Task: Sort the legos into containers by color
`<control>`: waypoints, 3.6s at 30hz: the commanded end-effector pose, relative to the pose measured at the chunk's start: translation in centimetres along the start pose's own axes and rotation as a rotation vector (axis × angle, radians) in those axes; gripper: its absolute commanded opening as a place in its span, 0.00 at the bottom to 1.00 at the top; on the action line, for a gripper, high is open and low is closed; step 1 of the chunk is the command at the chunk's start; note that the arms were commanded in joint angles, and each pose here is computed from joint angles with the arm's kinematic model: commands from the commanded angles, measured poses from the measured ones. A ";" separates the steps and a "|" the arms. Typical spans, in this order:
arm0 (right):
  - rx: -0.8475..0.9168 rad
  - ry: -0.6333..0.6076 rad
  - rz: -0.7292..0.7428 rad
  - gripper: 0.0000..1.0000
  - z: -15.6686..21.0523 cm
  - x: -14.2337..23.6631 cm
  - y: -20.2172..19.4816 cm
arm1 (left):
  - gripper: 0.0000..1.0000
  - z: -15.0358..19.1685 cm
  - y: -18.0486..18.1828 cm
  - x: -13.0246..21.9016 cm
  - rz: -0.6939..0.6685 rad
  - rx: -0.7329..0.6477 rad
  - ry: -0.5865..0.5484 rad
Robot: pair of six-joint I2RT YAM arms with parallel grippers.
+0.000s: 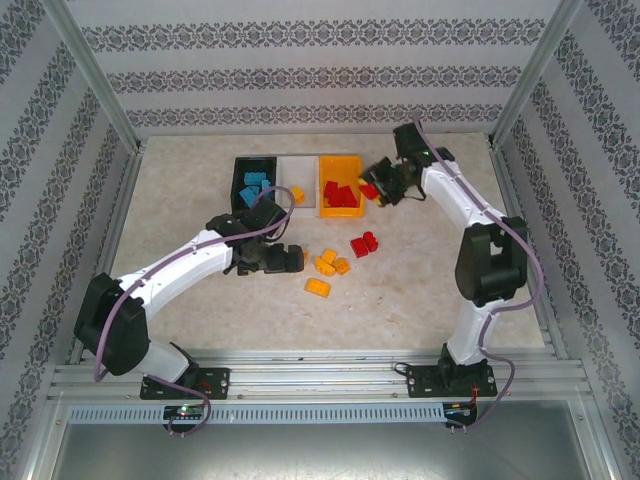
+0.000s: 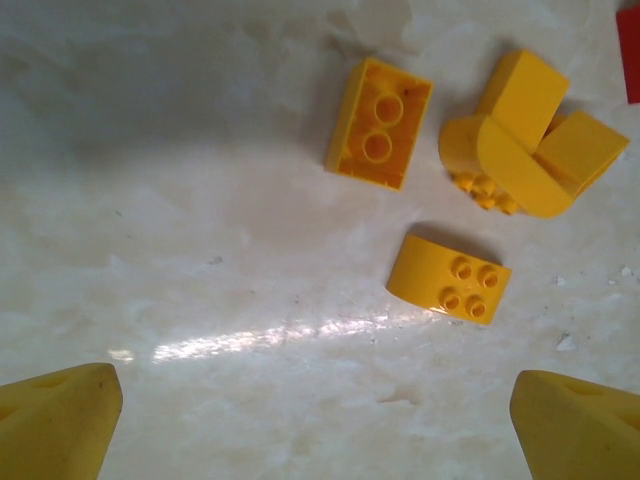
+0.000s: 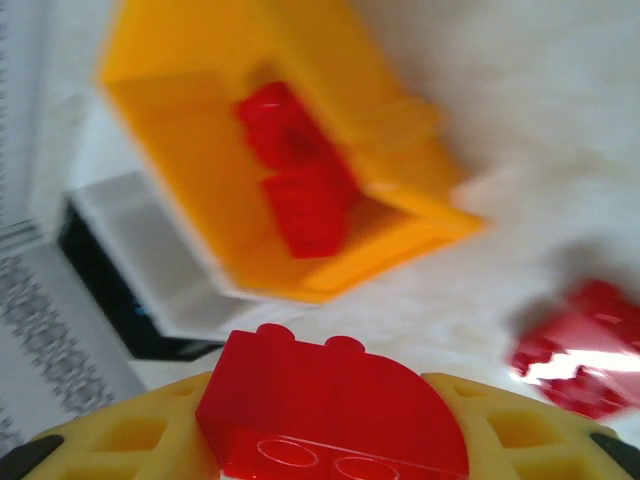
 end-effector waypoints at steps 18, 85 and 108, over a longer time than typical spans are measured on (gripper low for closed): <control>0.221 0.061 -0.119 0.71 -1.8 -0.6 6.4 | 0.92 -3.4 -2.0 -4.0 -0.011 -0.060 0.089; 0.133 0.112 -0.031 0.71 10.7 7.8 -15.5 | 0.36 -22.1 -0.9 -1.9 -0.101 -0.069 -0.116; 0.045 0.078 0.073 0.72 13.4 9.0 -19.5 | 0.65 -25.7 -1.1 -5.4 -0.010 -0.019 -0.146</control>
Point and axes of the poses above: each hand's point on the last joint's axis, 136 mm out from that joint toward the fingers, its own x axis back along the fingers, its own y axis along the line the jaws close on, z = x × y, the point moved 10 cm from there along x, back along the fingers, and after that the axes turned 3 degrees about -x, right-handed, at the moved point
